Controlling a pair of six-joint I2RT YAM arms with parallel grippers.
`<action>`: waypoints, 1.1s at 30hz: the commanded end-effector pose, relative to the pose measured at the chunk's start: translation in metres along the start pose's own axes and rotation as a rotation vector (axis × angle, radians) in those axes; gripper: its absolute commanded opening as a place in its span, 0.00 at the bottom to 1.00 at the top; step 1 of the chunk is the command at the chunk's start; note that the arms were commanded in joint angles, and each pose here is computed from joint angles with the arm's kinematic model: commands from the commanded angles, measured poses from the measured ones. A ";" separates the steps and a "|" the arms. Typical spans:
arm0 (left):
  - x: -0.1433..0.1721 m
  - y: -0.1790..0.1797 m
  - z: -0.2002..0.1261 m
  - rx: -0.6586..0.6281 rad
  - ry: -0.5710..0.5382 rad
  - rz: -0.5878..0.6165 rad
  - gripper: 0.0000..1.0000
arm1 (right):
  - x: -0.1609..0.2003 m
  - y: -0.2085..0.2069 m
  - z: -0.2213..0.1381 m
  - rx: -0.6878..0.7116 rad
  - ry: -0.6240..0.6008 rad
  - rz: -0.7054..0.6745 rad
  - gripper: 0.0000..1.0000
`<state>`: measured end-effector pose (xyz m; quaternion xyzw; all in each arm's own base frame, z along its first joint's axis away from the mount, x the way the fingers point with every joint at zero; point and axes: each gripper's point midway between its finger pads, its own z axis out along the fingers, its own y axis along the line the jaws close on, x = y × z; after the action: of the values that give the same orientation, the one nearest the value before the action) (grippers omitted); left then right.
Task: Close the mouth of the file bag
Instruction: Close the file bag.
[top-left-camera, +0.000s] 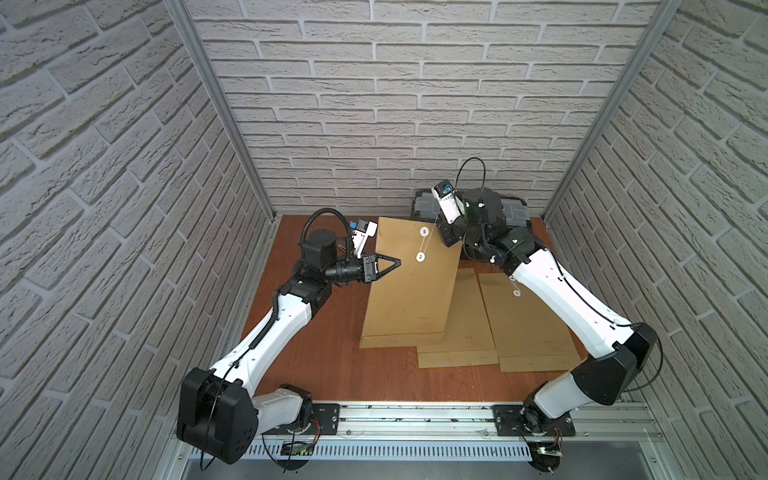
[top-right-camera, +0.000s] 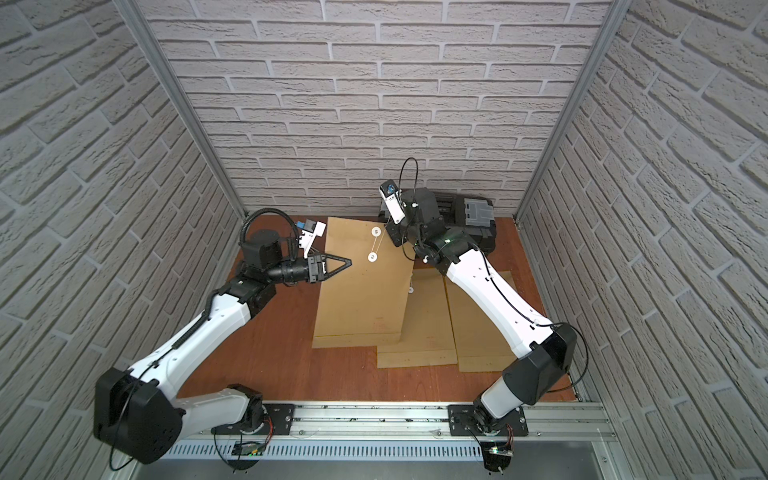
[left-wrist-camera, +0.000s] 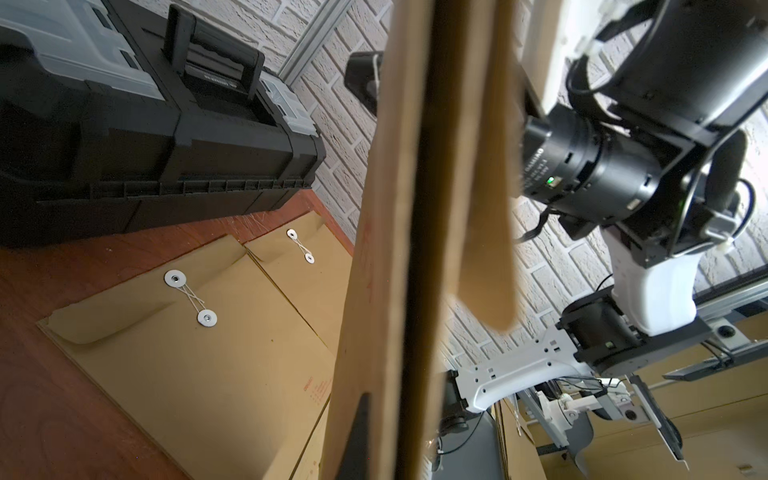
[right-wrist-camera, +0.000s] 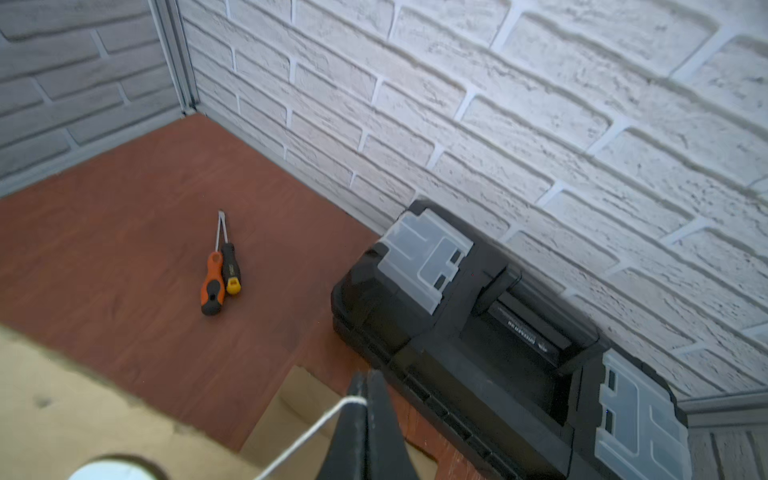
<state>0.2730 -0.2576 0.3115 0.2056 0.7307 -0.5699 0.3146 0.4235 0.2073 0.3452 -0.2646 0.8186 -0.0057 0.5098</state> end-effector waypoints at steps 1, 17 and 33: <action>-0.001 -0.019 -0.001 0.030 0.016 0.086 0.00 | -0.011 -0.009 -0.012 0.022 -0.011 -0.015 0.03; 0.017 0.004 0.011 -0.091 0.093 0.094 0.00 | -0.021 0.037 -0.016 -0.056 0.073 -0.108 0.03; 0.008 0.037 -0.005 -0.277 0.050 0.078 0.00 | 0.018 0.066 -0.034 -0.108 0.355 -0.243 0.03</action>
<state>0.2883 -0.2437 0.2688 0.1911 0.8080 -0.4538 0.3234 0.3694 0.2455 0.3367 -0.3771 0.8459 -0.0821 0.3680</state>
